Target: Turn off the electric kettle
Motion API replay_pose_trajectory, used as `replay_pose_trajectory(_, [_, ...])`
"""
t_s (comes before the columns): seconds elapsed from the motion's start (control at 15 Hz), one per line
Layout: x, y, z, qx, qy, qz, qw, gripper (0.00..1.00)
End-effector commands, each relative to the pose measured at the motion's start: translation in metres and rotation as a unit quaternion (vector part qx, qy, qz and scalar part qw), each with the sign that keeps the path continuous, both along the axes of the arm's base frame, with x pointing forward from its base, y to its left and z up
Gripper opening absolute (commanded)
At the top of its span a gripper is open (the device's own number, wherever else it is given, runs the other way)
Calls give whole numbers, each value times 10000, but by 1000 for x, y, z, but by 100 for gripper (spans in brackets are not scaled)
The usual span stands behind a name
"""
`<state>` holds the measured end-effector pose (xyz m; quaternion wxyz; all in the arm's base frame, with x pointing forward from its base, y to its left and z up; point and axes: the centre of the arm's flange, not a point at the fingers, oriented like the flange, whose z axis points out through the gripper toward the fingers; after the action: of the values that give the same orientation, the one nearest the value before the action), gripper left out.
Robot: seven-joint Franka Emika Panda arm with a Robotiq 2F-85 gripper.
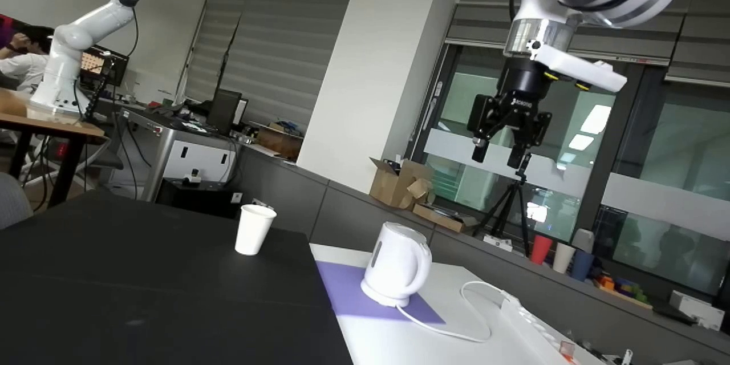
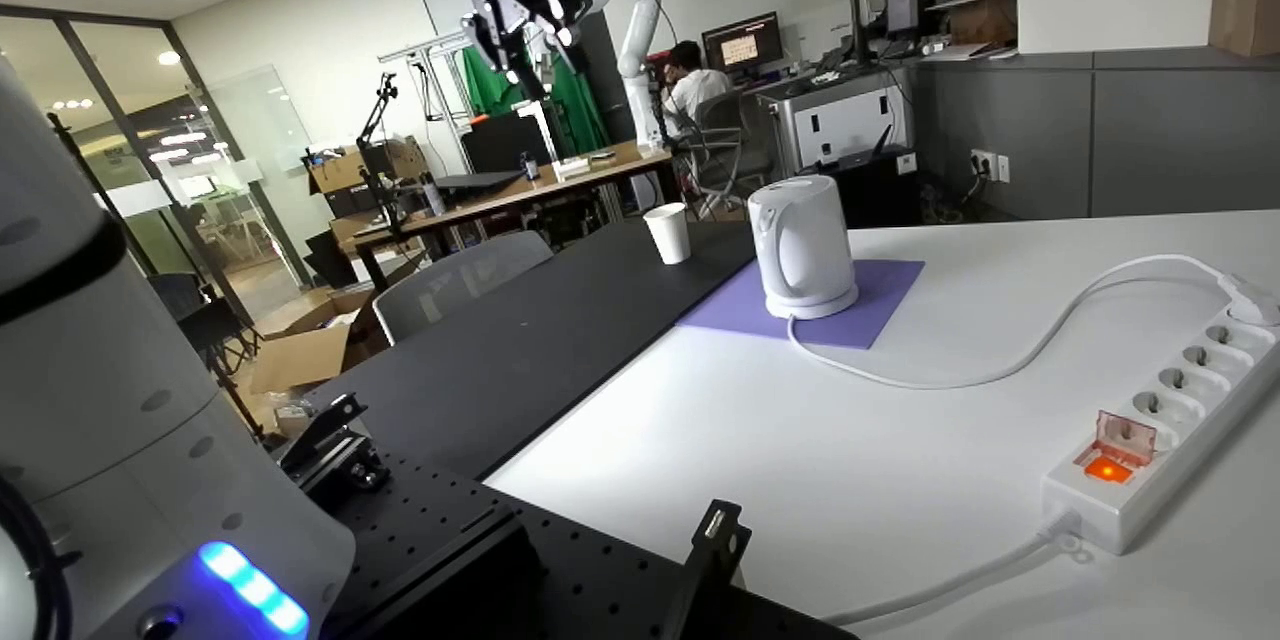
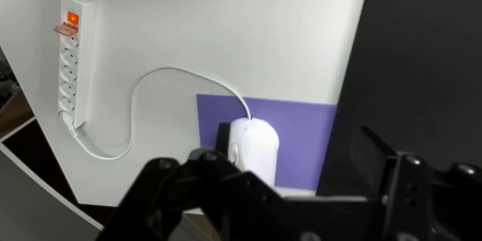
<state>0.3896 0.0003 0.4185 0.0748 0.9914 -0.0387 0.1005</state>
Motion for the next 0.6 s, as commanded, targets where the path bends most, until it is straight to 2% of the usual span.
replay_pose_trajectory(0.0, [45, -41, -15, 175, -489, -619, 9967, 51])
replay_pose_trajectory(0.2, [68, -70, -25, 264, -776, -1010, 9915, 31])
replay_pose_trajectory(0.47, [88, -106, -27, 173, -927, -1207, 9882, 2])
replay_pose_trajectory(0.53, [94, -112, -28, 159, -933, -1250, 9876, 1])
